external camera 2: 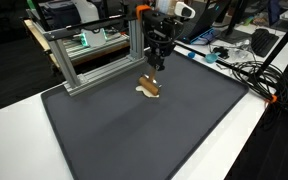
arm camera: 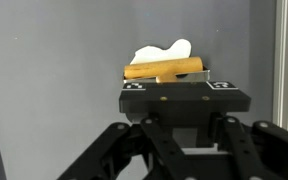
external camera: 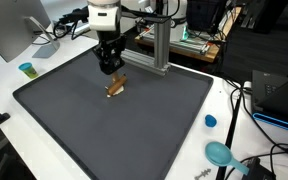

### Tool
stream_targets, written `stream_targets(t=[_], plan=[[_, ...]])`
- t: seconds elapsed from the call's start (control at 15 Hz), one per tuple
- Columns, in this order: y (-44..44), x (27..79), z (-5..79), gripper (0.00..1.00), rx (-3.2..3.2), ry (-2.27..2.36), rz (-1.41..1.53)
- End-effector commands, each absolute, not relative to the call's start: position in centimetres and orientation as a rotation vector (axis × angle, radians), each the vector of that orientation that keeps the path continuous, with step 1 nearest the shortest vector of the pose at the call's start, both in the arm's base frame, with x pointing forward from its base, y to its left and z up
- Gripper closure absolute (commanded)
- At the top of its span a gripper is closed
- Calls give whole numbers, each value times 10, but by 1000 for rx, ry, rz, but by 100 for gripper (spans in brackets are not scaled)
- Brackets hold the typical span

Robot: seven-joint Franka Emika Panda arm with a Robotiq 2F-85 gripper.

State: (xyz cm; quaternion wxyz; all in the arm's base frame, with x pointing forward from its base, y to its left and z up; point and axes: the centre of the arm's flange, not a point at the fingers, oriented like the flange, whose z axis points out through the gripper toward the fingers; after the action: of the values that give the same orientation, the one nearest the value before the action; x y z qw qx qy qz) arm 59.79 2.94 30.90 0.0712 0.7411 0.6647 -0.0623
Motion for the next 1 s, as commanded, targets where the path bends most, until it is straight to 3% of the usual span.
stream_targets(t=[0.0,0.73,0.93], plan=[[24,603,273,78,2278,1935,-285],[2,609,245,78,2292,1768,-510],[-14,608,286,78,2344,1673,-503]])
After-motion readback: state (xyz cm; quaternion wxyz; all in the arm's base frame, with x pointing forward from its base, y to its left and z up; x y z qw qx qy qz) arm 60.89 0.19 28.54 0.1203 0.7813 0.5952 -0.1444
